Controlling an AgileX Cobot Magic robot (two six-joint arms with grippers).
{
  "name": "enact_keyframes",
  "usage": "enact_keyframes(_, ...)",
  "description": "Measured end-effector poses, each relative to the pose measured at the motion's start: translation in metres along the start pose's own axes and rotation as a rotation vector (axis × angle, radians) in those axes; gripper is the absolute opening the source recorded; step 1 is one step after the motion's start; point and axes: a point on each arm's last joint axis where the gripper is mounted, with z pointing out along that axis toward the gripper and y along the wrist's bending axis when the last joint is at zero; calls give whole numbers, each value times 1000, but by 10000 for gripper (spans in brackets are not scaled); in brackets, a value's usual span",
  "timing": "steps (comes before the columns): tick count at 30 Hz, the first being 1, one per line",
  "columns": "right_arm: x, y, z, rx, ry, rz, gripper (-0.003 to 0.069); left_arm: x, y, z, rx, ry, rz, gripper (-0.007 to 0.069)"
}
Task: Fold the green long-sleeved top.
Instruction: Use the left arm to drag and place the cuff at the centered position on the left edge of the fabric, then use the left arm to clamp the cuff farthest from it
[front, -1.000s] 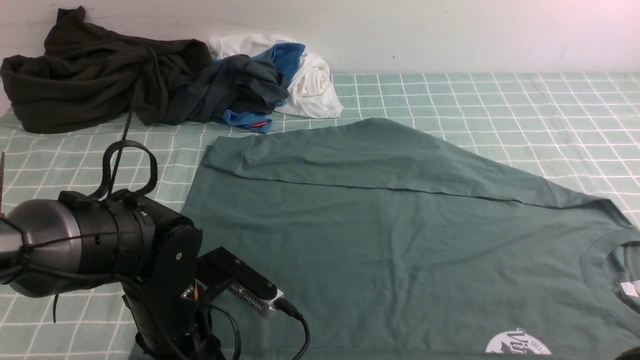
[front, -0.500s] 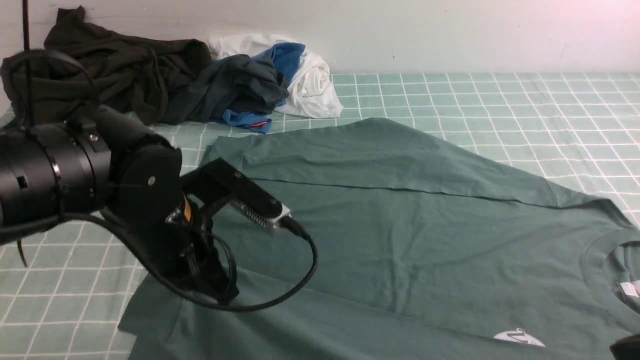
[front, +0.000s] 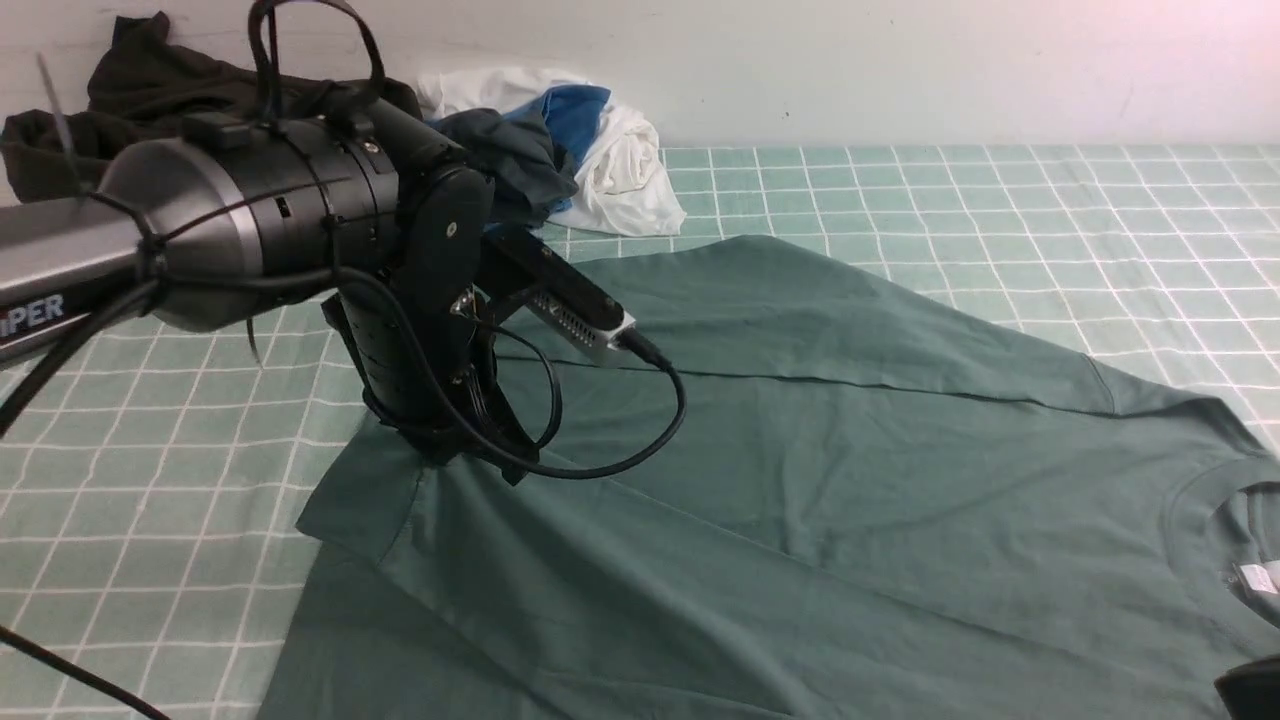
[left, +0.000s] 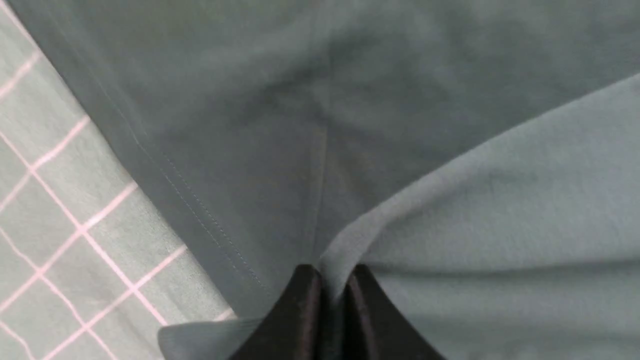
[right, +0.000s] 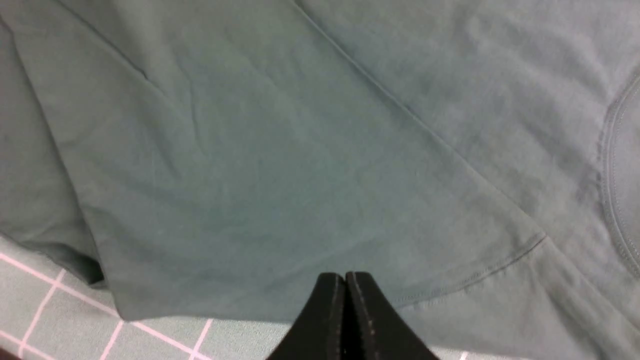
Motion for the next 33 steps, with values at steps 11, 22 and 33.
enact_keyframes(11, -8, -4, 7, 26, -16, -37, -14, -4, 43, 8, 9, -18, -179, 370)
enact_keyframes(22, -61, -14, 34, 44, 2, -35, -14, -35, 122, 29, 152, -169, -433, 430)
enact_keyframes(33, -100, -21, 60, 42, 40, -31, -14, -74, 144, 102, 141, -209, -453, 430)
